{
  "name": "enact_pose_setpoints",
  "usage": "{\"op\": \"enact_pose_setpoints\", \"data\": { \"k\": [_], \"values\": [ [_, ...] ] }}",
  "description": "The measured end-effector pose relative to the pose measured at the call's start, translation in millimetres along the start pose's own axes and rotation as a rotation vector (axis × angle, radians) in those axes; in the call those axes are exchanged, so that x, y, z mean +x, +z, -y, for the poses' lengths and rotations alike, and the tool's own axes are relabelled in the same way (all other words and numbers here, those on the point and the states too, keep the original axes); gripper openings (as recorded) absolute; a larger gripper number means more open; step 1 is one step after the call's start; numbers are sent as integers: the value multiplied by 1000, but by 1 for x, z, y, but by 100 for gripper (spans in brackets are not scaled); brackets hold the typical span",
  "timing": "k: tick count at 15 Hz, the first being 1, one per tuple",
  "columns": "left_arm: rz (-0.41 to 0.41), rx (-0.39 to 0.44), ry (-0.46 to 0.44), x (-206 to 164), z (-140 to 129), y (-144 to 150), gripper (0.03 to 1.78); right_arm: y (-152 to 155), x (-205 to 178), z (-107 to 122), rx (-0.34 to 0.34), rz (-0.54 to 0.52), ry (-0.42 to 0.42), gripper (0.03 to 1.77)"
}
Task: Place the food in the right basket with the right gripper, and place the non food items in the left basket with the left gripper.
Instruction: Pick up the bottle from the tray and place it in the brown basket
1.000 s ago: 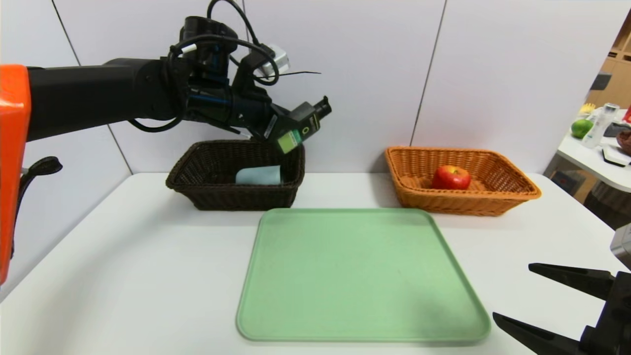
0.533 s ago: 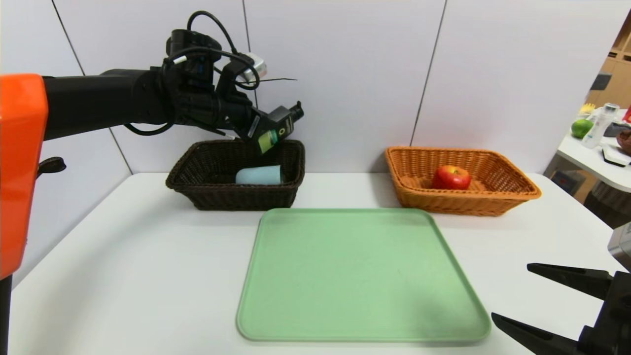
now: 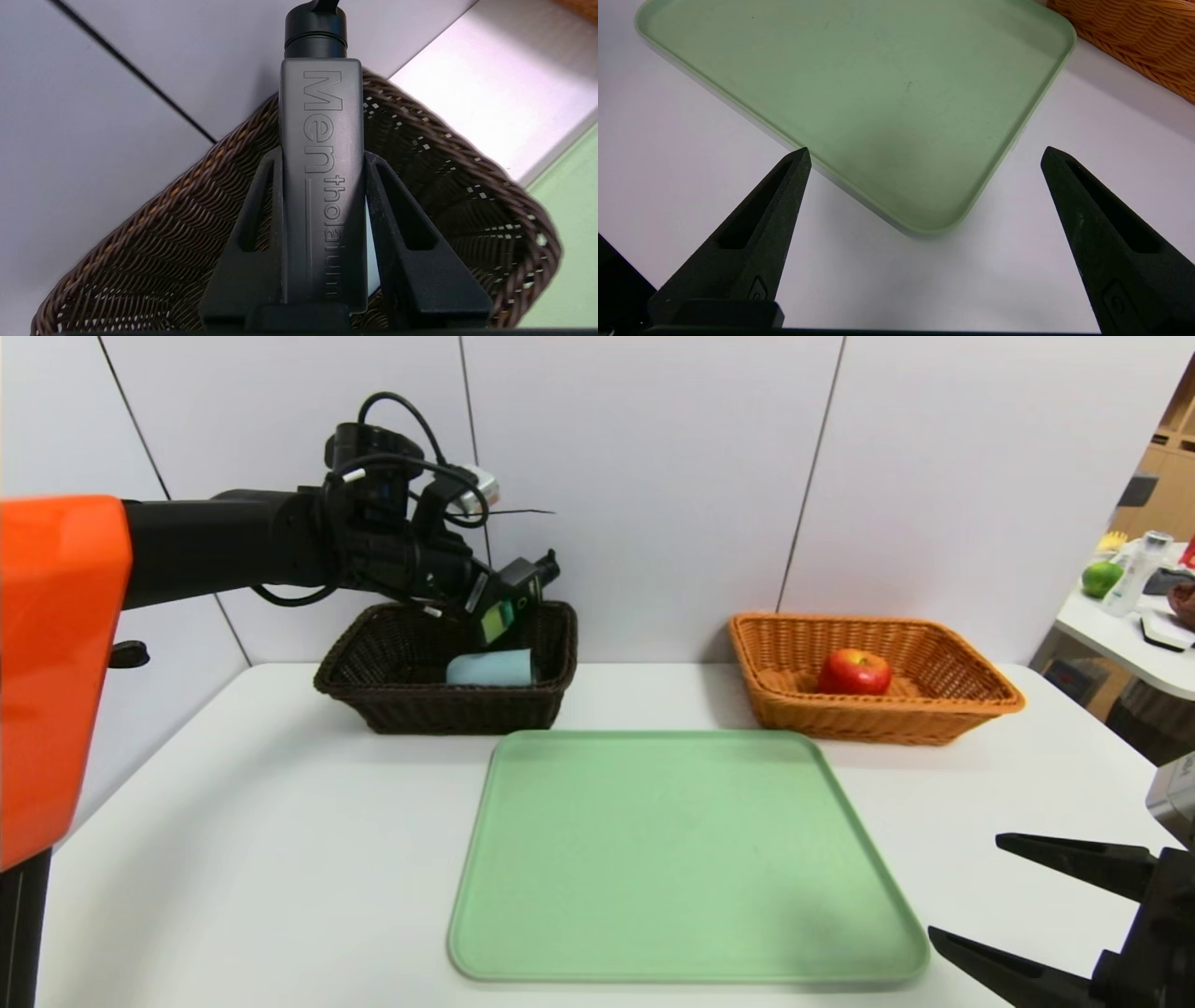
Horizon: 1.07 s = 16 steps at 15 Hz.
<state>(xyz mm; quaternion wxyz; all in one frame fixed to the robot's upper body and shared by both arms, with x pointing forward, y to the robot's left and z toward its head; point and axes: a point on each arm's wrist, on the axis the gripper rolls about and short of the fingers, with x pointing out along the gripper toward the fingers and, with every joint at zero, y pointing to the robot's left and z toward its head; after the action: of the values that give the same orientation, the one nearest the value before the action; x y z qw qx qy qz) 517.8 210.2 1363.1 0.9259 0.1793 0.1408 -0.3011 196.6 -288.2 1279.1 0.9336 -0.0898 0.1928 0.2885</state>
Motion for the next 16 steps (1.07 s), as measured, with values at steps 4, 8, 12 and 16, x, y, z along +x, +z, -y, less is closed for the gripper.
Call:
{"op": "enact_pose_setpoints", "data": {
  "k": [4, 8, 12, 16],
  "values": [
    [-12, -4, 1, 4, -2, -5, 56, 2, 1, 0, 0, 1, -1, 170],
    [-15, -4, 2, 6, -3, -7, 60, 3, 2, 0, -1, -2, 4, 170],
    [-14, -5, 3, 5, -3, -7, 105, 3, 3, 0, -1, -3, 7, 170],
    [-16, -4, 0, 2, -2, -6, 132, 3, 3, 0, -1, -3, 5, 170]
  ]
}}
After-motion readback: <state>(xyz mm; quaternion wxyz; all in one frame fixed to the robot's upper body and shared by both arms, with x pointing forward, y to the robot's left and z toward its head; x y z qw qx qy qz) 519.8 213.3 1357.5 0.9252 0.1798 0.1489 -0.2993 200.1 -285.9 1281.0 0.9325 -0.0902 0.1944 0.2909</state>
